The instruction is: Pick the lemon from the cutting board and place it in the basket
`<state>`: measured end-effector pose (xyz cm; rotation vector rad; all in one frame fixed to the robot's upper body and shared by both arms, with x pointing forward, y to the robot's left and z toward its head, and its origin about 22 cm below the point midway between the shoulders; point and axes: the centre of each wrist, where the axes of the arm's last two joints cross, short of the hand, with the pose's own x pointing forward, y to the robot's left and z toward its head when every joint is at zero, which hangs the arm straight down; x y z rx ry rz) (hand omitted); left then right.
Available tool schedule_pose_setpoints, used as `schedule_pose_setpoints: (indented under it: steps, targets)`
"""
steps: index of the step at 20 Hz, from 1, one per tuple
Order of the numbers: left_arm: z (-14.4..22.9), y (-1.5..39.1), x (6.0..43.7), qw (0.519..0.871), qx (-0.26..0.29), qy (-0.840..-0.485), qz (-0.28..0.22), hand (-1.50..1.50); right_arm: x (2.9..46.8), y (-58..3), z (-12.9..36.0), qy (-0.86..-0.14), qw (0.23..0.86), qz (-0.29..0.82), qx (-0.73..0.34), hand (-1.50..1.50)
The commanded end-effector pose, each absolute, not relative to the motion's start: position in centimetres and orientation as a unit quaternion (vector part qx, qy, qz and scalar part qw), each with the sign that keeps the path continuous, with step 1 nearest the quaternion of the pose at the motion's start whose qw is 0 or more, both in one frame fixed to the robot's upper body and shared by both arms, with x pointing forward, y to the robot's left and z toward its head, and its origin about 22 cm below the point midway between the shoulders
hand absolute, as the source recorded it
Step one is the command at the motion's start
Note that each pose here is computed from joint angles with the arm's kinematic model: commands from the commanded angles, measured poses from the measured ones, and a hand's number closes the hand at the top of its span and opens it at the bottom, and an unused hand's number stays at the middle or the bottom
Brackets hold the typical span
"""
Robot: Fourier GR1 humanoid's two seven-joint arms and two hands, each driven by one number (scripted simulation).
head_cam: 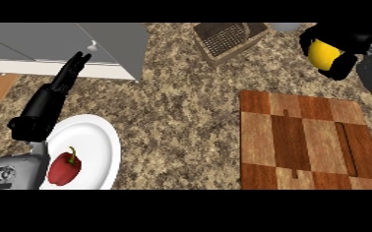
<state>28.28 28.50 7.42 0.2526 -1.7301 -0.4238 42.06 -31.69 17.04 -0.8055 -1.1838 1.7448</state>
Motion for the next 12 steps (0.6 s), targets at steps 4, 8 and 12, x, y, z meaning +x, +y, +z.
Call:
schedule_pose_setpoints:
  steps: [4, 8, 12]
  targets:
    - [8.5, 27.1, 29.0, 0.592, 0.086, -0.778, -0.194, 0.00, 43.6, -34.4, 24.5, -0.633, 0.394, 0.575, -0.337, 1.50]
    - [8.1, 27.1, 28.7, 0.597, 0.084, -0.773, -0.196, 0.00, 44.2, -34.6, 26.7, -0.753, 0.392, 0.471, -0.240, 1.50]
    - [8.4, 26.7, 28.9, 0.597, 0.084, -0.772, -0.202, 0.00, 44.5, -34.6, 30.5, -0.814, 0.377, 0.419, -0.139, 1.50]
